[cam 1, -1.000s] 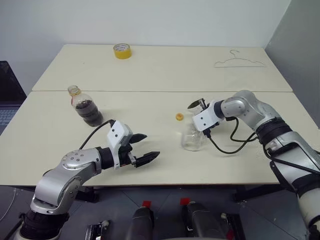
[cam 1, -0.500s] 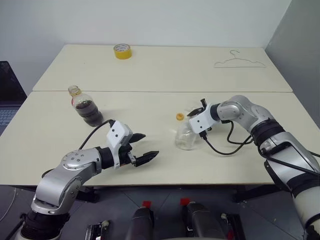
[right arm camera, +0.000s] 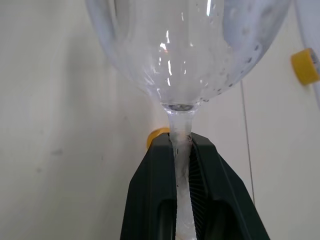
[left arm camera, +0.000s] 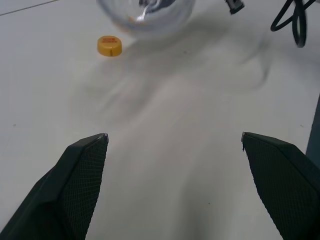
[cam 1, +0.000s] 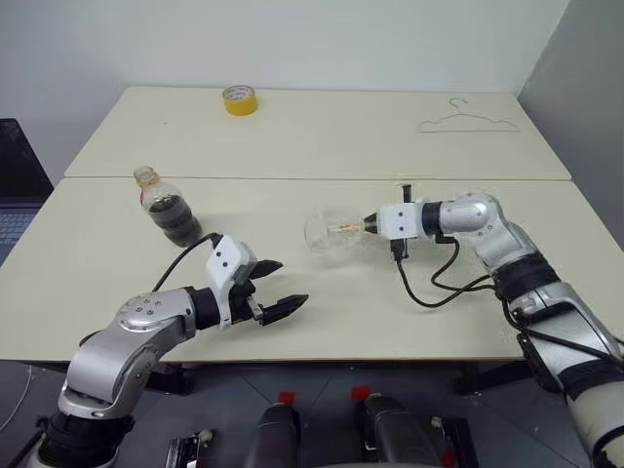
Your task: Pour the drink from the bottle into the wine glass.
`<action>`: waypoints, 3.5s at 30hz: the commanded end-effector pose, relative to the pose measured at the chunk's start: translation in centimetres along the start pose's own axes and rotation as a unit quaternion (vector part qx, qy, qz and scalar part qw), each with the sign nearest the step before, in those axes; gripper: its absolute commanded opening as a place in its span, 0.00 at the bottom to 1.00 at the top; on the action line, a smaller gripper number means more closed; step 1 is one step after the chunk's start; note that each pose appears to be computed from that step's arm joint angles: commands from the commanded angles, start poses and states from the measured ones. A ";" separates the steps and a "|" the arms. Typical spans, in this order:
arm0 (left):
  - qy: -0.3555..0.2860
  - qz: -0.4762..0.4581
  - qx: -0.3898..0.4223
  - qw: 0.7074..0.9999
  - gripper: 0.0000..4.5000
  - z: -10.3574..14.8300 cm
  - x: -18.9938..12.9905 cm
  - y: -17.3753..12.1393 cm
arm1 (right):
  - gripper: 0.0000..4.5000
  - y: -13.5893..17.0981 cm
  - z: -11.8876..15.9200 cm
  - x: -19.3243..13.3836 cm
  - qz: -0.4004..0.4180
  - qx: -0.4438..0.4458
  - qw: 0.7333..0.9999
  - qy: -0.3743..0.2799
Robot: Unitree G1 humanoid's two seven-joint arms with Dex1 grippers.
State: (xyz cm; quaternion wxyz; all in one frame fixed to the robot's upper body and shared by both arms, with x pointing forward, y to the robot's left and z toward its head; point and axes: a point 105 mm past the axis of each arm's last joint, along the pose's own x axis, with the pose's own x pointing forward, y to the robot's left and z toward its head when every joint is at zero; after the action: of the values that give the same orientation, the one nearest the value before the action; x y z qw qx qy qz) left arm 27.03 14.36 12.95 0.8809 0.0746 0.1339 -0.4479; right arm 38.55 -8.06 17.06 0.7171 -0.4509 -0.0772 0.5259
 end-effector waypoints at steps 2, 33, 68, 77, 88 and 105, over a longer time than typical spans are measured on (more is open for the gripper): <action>0.001 0.012 0.011 1.000 1.00 0.2 -1.2 0.8 | 0.02 -1.7 4.8 -2.1 -0.076 0.145 0.975 -0.152; -0.041 0.058 0.028 0.997 1.00 1.1 -0.4 1.6 | 0.02 5.1 3.9 5.9 -0.240 0.310 0.896 -0.211; -0.033 0.078 0.034 0.996 1.00 1.0 -1.2 2.5 | 0.99 8.3 1.1 6.1 -0.210 0.336 0.902 -0.173; -0.032 0.088 0.035 0.995 1.00 1.0 -1.5 3.0 | 0.99 8.0 1.0 5.0 -0.195 0.323 0.910 -0.170; -0.080 0.145 -0.004 0.986 1.00 2.0 -6.1 5.8 | 0.99 5.8 -0.3 -2.2 -0.150 0.297 0.938 -0.103; -0.077 0.327 -0.055 0.940 1.00 -1.7 -17.4 8.9 | 0.99 -3.8 8.1 -13.7 -0.006 0.223 0.971 -0.086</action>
State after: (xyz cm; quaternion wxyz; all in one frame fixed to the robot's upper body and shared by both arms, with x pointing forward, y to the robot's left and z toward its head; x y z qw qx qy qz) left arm 23.97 32.14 15.98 0.9817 0.0217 0.0879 -0.1674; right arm 30.87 -15.48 29.04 0.8049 -0.2257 -0.0197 0.5484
